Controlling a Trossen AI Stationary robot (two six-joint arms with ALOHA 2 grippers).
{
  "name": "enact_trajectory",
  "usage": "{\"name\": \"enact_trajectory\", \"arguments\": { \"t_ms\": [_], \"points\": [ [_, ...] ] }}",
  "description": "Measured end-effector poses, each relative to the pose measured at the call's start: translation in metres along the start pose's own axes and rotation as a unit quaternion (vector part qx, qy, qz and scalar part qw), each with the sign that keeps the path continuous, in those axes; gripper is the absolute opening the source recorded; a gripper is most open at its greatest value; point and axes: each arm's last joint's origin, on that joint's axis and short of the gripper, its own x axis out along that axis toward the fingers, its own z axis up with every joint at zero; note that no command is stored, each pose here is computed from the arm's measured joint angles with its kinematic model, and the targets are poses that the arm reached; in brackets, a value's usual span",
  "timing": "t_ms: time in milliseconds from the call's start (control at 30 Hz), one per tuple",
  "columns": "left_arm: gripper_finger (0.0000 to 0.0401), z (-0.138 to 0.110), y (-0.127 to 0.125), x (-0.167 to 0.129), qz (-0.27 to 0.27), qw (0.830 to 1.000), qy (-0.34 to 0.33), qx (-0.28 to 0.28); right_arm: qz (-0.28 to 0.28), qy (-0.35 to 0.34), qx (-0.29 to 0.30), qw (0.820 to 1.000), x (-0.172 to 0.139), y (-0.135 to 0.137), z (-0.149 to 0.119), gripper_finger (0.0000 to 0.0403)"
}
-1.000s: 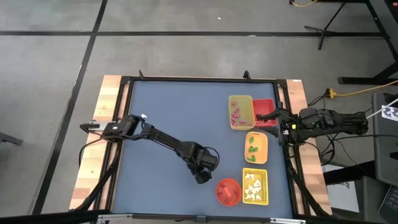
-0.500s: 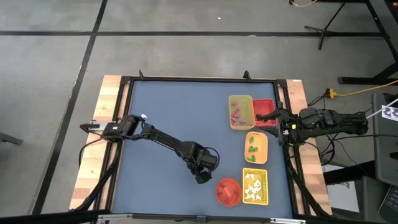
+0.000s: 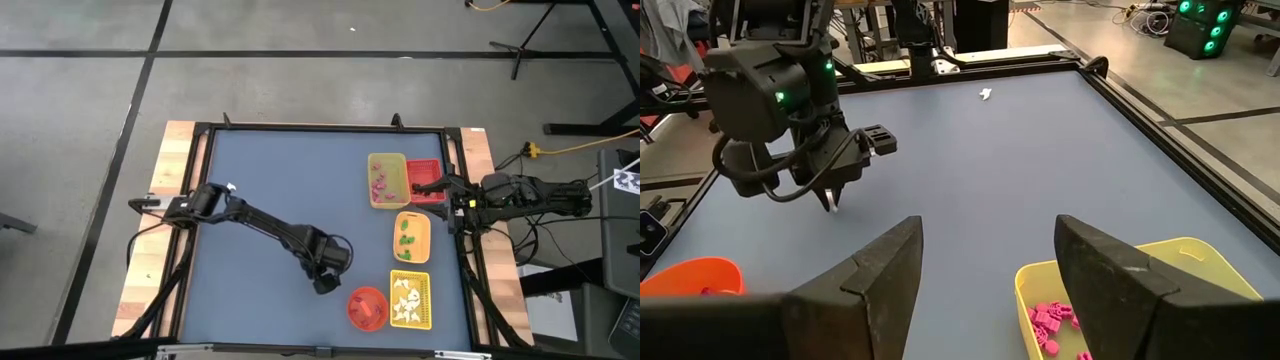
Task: Sort Halloween decoration
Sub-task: Put the white ghost toy into the yellow box
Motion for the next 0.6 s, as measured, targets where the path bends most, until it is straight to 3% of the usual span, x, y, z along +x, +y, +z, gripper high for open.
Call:
{"name": "enact_trajectory", "arguments": {
  "t_ms": [400, 600],
  "points": [
    [0.0033, 0.0003, -0.0001, -0.0025, -0.004, 1.0, 0.0, 0.001, 0.0, 0.0, 0.0, 1.0, 0.0, 0.0, 0.0, 0.0225],
    [0.0036, -0.0038, 0.0005, -0.0033, -0.026, 0.998, 0.044, 0.041, 0.0, 0.0, 0.0, 1.0, 0.0, 0.0, 0.0, 0.0225]
  ]
}}
